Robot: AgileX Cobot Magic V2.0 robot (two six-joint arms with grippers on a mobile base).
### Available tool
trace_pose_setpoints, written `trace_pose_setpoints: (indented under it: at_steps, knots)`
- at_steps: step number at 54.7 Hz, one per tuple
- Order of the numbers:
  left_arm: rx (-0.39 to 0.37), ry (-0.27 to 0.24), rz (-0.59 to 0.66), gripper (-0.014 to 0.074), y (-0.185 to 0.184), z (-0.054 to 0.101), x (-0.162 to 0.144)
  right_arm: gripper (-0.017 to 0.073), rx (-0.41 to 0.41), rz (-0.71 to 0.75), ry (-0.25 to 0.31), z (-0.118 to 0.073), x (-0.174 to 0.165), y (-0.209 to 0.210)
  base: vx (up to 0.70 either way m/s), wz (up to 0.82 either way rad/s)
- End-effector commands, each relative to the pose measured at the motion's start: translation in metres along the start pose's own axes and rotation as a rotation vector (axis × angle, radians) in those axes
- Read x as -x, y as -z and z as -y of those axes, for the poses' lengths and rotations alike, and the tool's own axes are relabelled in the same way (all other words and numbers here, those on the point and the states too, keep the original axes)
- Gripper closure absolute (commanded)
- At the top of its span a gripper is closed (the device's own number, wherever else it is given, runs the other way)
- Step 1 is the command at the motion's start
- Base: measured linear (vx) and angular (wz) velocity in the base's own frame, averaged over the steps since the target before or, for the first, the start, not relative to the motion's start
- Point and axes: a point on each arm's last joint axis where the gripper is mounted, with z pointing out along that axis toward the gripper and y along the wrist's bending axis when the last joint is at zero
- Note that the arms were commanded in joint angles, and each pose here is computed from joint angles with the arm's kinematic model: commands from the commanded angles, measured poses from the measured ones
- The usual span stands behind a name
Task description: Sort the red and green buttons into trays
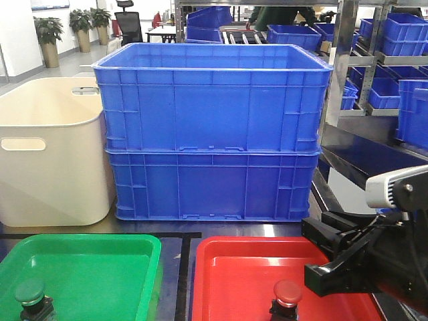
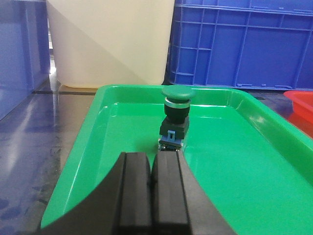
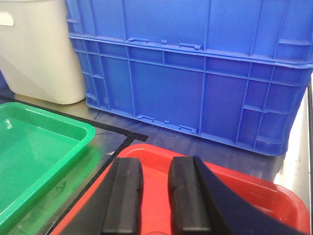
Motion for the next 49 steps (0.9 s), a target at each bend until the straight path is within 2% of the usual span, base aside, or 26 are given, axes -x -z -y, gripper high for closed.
trace_pose_setpoints:
  at_steps: [1,18,27,38,49]
  knots:
    - [-0.013,0.005,0.097,0.06,0.002,0.002,0.013,0.0328,0.01,0.136,0.01,-0.001,0.022,0.008,0.0,0.0]
    - [-0.013,0.005,0.097,0.0599,0.002,0.002,0.013,0.0328,0.01,0.135,0.01,-0.001,0.022,0.008,0.0,0.0]
    - [-0.013,0.005,0.097,0.0599,0.002,0.002,0.013,0.0328,0.013,0.188,0.009,-0.001,0.021,0.034,0.0,0.0]
    - [-0.013,0.005,0.097,0.0599,0.002,0.002,0.013,0.0328,0.022,0.252,-0.047,0.001,-0.011,0.084,0.0,0.0]
    - [-0.013,0.005,0.097,0.0599,0.002,0.002,0.013,0.0328,0.026,0.303,-0.047,0.003,-0.058,0.12,0.0,0.0]
